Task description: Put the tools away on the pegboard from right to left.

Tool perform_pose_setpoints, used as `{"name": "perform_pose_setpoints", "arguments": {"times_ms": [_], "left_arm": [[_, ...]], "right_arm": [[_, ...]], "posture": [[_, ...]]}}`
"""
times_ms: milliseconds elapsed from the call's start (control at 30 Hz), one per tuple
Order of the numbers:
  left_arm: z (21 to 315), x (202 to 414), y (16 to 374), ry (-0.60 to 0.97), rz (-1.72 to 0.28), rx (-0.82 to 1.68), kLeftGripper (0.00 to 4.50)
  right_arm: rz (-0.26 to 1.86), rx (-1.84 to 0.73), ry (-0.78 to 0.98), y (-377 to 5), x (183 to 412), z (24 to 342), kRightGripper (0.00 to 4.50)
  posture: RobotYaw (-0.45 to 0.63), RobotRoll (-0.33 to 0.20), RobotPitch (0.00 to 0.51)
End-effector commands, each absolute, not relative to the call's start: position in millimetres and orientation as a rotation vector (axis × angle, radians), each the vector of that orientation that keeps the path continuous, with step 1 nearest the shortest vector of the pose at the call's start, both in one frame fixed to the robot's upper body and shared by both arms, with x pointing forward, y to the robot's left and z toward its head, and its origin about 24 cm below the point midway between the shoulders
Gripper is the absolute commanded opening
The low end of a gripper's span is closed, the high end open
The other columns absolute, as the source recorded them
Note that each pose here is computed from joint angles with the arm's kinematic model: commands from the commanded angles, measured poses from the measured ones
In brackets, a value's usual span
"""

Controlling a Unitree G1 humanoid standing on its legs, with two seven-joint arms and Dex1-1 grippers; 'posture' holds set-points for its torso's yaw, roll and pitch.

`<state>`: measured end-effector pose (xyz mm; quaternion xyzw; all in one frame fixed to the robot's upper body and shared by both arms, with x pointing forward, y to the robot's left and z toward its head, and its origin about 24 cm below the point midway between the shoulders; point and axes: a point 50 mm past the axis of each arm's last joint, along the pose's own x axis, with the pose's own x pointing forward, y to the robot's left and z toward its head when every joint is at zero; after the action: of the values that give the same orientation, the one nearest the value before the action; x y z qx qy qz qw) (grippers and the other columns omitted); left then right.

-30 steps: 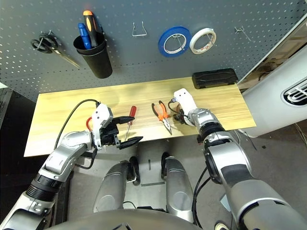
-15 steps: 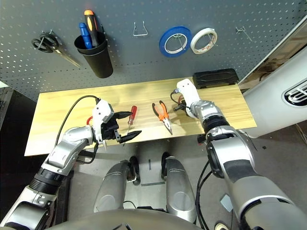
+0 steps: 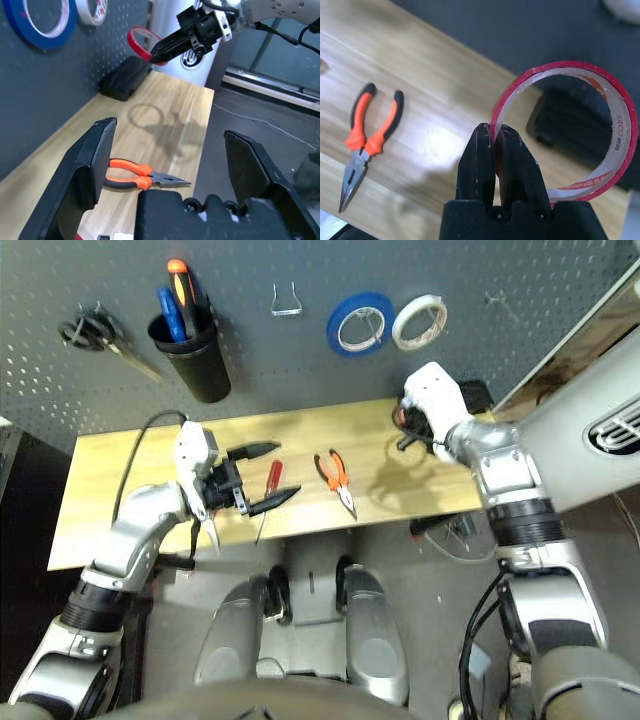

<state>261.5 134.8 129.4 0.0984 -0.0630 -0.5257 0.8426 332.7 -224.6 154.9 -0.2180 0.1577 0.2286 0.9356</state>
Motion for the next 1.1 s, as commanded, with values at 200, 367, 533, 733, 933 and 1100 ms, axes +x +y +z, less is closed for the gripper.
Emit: {"name": "perform_pose_setpoints", "arguments": {"times_ms": [200, 367, 533, 733, 933, 1100], "left_arm": [[149.2, 255.8, 141.2, -0.191, -1.103, 0.219, 4.5], [157.4, 253.4, 139.3, -0.216, -1.113, 0.222, 4.5], [166.8, 248.8, 140.7, -0.245, -1.116, 0.231, 4.5], [169.1, 246.4, 148.7, -0.253, -1.077, 0.215, 4.5], [173.1, 249.2, 149.5, -0.262, -1.079, 0.192, 4.5], [178.6, 253.6, 147.9, -0.283, -1.075, 0.179, 4.5]], "right_arm": [[0.417, -0.508, 0.242, -246.2, 320.3, 168.3, 0.02], [0.407, -0.537, 0.178, -251.8, 316.6, 171.4, 0.02], [0.32, -0.576, 0.071, -263.9, 308.4, 169.6, 0.02], [0.319, -0.584, -0.084, -264.5, 302.4, 179.2, 0.02], [0.221, -0.619, -0.19, -275.8, 306.0, 192.7, 0.02], [0.097, -0.61, -0.222, -293.6, 309.4, 200.7, 0.02]], "posture": [[-0.09, 0.0, 0.228], [-0.09, 0.0, 0.228], [-0.08, 0.0, 0.23], [-0.08, 0.0, 0.233], [-0.09, 0.0, 0.231], [-0.1, 0.0, 0.23]]}}
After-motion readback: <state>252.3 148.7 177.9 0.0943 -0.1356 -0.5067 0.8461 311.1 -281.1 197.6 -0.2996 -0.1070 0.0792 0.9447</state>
